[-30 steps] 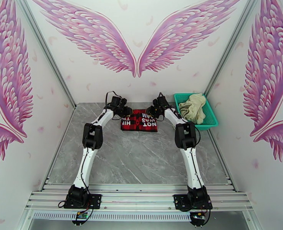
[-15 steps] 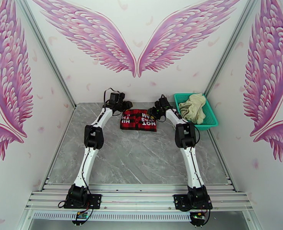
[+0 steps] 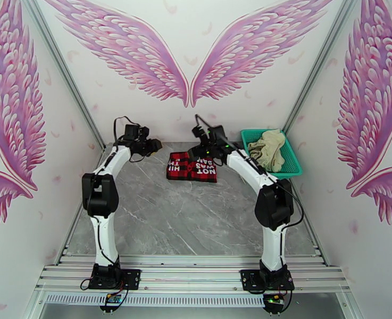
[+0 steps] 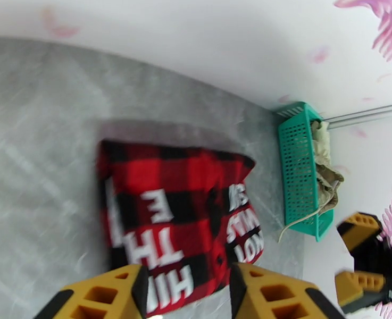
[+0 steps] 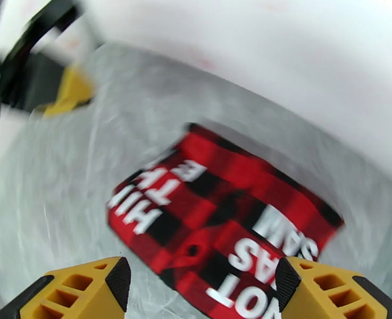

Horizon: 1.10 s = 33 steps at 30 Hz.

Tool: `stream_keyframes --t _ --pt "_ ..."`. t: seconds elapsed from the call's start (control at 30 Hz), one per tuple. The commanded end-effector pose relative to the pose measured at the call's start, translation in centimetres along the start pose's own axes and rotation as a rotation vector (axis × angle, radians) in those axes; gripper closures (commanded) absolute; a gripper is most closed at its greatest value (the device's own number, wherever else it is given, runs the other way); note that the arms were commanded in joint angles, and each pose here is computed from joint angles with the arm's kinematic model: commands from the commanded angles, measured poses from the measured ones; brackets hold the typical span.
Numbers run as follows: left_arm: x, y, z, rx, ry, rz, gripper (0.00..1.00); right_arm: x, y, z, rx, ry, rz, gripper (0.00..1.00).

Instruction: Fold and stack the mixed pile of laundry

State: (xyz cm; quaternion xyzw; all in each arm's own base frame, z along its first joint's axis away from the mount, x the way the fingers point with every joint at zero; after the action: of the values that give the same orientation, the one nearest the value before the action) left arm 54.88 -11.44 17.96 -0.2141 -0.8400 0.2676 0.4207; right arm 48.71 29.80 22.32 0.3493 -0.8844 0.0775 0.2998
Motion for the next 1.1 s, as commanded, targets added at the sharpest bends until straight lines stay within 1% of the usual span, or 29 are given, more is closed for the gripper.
stream_keyframes --t 0.0,0.1,0.17,0.23,0.37,0.5,0.63,0.77,0.83,0.93,1.03,1.07 --pt "1.4 2.6 2.0 0.028 0.002 -0.014 0.52 -4.0 3.4 3.9 0.434 0.067 -0.048 0.22" --pt "2.2 4.5 3.3 0.072 0.0 -0.018 0.52 -6.0 5.4 4.7 0.557 0.068 -0.086 0.22" --pt "2.3 5.6 4.2 0.097 0.007 -0.018 0.51 -7.6 5.7 5.3 0.602 0.078 -0.068 0.22" --pt "2.3 6.3 5.0 0.117 0.013 -0.01 0.51 -9.2 6.1 6.1 0.63 0.11 -0.082 0.22" --pt "2.0 6.7 5.9 0.131 0.025 0.002 0.5 -11.2 6.6 8.5 0.695 0.196 -0.114 0.25" --pt "1.7 6.8 6.1 0.14 0.025 0.015 0.49 -12.9 6.1 10.4 0.745 0.248 -0.08 0.27" --pt "1.1 7.2 6.4 0.154 0.044 0.022 0.49 -14.2 5.8 11.6 0.758 0.278 -0.054 0.31" --pt "0.7 7.4 6.4 0.165 0.05 0.021 0.49 -15.0 4.9 12.3 0.757 0.297 -0.013 0.45" --pt "0.6 7.4 6.4 0.168 0.049 0.023 0.49 -15.1 4.8 12.0 0.758 0.289 0.0 0.56" --pt "0.2 6.9 6.4 0.184 0.049 0.039 0.48 -14.6 4.8 10.6 0.732 0.248 0.012 0.78" --pt "-0.5 5.7 6.4 0.264 0.025 0.1 0.42 -13.4 5.1 8.6 0.689 0.182 0.004 0.9" --pt "-0.8 5.2 6.4 0.283 0.013 0.118 0.39 -12.9 5.1 8.0 0.668 0.16 0.0 0.92"
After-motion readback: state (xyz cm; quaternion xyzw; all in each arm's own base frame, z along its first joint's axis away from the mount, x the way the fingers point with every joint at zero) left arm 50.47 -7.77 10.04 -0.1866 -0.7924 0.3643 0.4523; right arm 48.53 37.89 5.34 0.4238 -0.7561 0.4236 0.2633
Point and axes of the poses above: each hand's point on the last joint's axis, 136 mm out from that joint toward the fingers, its own x axis back along the fingers, its own y axis along the line the jaws close on, z = x × y, the point moved 1 cm from there along x, back along the fingers, and after that the axes turned 8 degrees about -x, right-handed, at the moved point
